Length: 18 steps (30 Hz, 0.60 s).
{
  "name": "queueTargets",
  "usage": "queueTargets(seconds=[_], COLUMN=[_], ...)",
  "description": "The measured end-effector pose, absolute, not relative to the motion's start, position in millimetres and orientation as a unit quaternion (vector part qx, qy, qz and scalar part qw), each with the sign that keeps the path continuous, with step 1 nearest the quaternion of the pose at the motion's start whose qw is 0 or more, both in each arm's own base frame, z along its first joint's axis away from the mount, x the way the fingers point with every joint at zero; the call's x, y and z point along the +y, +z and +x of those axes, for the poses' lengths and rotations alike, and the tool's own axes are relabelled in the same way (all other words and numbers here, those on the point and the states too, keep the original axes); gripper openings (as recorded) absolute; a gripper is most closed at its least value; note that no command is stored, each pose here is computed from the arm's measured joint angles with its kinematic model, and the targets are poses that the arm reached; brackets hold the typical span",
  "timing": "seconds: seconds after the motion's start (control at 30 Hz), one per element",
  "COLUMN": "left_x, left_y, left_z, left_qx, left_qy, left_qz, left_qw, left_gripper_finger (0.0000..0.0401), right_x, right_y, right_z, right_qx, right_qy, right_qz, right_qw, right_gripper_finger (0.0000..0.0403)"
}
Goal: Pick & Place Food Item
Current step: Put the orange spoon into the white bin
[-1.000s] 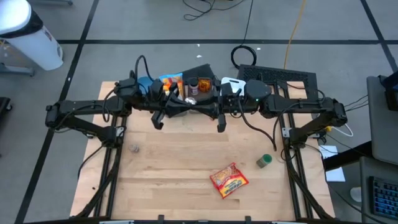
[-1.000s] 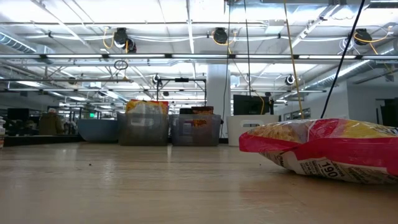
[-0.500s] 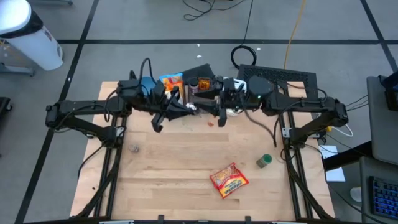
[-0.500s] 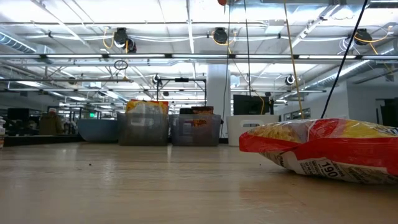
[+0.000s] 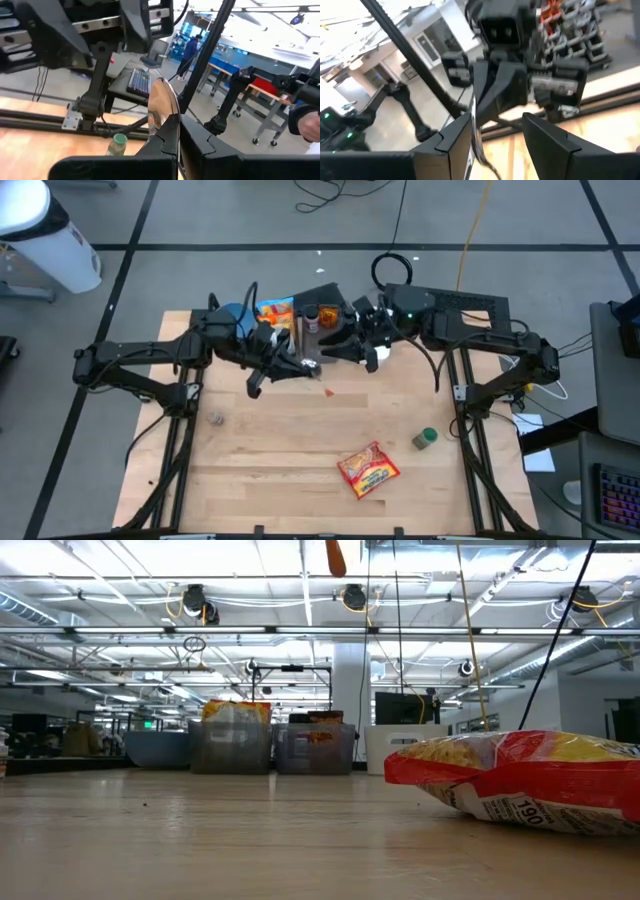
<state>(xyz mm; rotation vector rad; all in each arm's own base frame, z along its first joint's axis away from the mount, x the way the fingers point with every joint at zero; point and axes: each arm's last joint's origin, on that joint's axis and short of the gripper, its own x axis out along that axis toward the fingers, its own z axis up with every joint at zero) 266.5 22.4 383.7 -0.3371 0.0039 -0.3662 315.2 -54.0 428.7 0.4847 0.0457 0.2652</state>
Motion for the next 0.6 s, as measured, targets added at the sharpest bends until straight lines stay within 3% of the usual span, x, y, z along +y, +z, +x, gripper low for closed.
queueTargets(seconds=[0.43,0.6], left_x=[27,27], left_y=[378,392], left_z=[266,267], left_qx=[0.031,0.053], left_qy=[-0.171,-0.166], left_qz=[-0.177,-0.154], left_qw=[0.969,0.972], left_gripper_finger=[0.0003,0.0003], right_x=[-54,-58], right_y=[427,434], right_z=[313,319], right_qx=[0.063,0.105], right_qy=[0.149,0.144], right_qz=[0.256,0.237], right_qw=[0.953,0.955], right_gripper_finger=[0.0169,0.0169])
